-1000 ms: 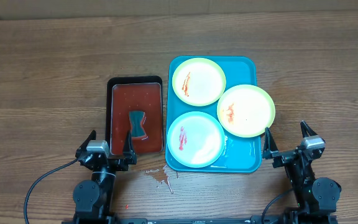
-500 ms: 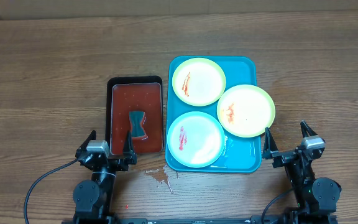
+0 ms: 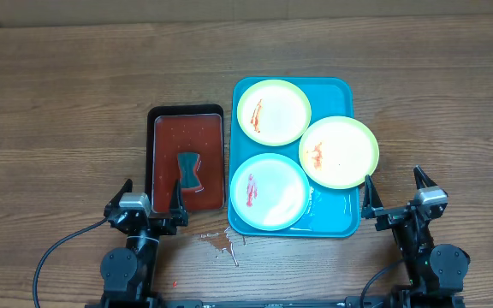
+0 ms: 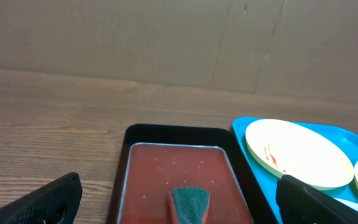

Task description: Clean dirty plates on tray and stack at the side

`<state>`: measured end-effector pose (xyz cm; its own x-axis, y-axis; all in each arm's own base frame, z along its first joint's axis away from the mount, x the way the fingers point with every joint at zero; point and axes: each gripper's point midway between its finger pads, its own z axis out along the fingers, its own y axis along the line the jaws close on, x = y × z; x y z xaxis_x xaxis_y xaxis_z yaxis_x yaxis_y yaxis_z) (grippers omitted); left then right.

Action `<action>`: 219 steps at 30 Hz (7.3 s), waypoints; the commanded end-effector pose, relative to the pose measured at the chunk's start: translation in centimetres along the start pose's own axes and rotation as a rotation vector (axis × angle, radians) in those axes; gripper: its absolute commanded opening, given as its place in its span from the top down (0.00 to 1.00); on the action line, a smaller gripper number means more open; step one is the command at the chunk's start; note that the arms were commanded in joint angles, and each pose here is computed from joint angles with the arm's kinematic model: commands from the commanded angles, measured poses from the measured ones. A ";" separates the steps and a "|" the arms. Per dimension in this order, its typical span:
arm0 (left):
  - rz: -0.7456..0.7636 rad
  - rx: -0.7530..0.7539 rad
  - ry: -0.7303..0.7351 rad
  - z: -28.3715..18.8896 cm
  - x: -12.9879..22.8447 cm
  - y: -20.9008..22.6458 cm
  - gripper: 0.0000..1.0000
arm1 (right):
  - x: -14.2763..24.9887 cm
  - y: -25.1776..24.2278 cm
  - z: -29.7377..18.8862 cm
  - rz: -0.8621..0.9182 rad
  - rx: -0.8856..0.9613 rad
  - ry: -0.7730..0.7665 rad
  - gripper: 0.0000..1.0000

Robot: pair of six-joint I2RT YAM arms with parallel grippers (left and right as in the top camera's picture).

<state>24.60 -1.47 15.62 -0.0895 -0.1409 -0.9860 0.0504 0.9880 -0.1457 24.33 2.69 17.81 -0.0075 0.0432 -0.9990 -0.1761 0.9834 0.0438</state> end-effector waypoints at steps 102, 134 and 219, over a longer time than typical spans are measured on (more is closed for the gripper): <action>-0.142 -0.294 1.669 6.6 16.7 -2.7 0.96 | 3.8 9.8 2.3 0.368 0.091 1.249 0.32; -0.096 -0.249 1.531 10.7 10.4 -3.4 0.96 | 10.8 11.2 1.6 0.331 -0.025 1.380 0.35; 0.082 -0.015 1.537 11.1 16.8 -17.8 0.96 | 20.1 7.1 3.7 0.337 0.295 1.384 0.96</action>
<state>32.60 -24.75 1.48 -0.9793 0.2020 0.0149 0.1972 0.9675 -0.1581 27.92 13.70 0.28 -0.9565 0.2381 -0.1684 0.2005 0.9562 0.2133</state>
